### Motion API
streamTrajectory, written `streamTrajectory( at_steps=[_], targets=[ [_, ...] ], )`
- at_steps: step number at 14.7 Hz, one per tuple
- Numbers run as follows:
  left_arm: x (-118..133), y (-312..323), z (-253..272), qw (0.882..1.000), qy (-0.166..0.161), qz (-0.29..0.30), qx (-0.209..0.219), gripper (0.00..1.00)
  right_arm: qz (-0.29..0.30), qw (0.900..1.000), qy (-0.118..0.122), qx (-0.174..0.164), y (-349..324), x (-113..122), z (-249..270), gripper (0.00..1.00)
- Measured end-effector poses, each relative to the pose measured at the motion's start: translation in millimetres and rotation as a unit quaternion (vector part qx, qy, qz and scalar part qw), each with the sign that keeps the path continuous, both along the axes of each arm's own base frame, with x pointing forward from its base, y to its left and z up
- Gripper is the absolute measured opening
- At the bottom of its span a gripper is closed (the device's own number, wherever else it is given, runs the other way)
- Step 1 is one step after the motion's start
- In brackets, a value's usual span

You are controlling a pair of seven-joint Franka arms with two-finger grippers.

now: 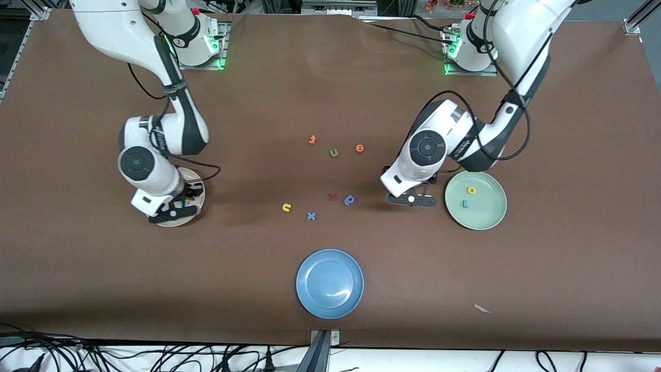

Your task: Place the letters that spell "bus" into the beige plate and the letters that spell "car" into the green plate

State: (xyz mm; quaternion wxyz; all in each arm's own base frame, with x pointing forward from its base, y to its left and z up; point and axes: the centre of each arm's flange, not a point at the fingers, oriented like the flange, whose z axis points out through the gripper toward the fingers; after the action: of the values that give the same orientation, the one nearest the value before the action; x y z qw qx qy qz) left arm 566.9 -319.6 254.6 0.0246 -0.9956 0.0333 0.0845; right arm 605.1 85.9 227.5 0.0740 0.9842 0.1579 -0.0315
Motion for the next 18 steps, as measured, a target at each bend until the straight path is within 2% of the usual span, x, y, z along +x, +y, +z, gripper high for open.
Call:
streamTrajectory(
  at_steps=[1,2,3,4,5,7,8,9,13,15,16,18],
  targets=[
    [-1.5,-4.7,-10.7,1.0,0.002,0.005,-0.004,0.93,0.009,1.0,-0.004,0.0,-11.1,-3.0,-3.1,0.28],
    [-2.1,-7.5,-21.1,1.0,0.003,0.008,-0.009,0.84,0.007,1.0,-0.006,0.003,-18.0,-6.2,-6.8,0.33],
    [-2.1,-8.1,-31.0,1.0,0.005,0.01,-0.012,0.74,-0.003,1.0,-0.005,0.011,-19.8,-9.1,-10.1,0.39],
    [-1.4,-8.2,-39.8,1.0,0.006,0.012,-0.017,0.64,-0.012,1.0,-0.003,0.022,-16.3,-10.7,-11.3,0.52],
    [-0.5,-8.7,-48.1,1.0,0.005,0.015,-0.024,0.61,-0.019,0.999,-0.001,0.036,-6.5,-12.1,-11.2,0.61],
    [0.3,-9.3,-61.5,0.999,0.004,0.018,-0.033,0.61,-0.036,0.997,-0.002,0.063,29.5,-14.6,-6.1,0.77],
    [0.3,-9.1,-65.4,0.999,0.005,0.019,-0.034,0.61,-0.047,0.996,-0.006,0.071,51.5,-15.4,-1.9,0.9],
    [0.1,-8.7,-67.8,0.999,0.007,0.019,-0.034,0.61,-0.058,0.995,-0.011,0.079,75.2,-16.0,3.2,0.99],
    [-1.6,-8.5,-76.9,0.999,0.013,0.02,-0.035,0.59,-0.094,0.99,-0.025,0.097,138.5,-17.2,16.6,1.0],
    [-2.8,-8.4,-82.0,0.999,0.016,0.02,-0.035,0.59,-0.131,0.986,-0.033,0.099,164.8,-15.8,17.9,1.0],
    [-3.2,-8.2,-83.7,0.999,0.017,0.018,-0.035,0.55,-0.154,0.982,-0.038,0.1,181.2,-15.9,17.4,1.0],
    [-1.5,-5.6,-83.0,0.999,0.016,0.004,-0.036,0.32,-0.195,0.975,-0.045,0.102,217.5,-18.3,13.6,1.0]
  ],
)
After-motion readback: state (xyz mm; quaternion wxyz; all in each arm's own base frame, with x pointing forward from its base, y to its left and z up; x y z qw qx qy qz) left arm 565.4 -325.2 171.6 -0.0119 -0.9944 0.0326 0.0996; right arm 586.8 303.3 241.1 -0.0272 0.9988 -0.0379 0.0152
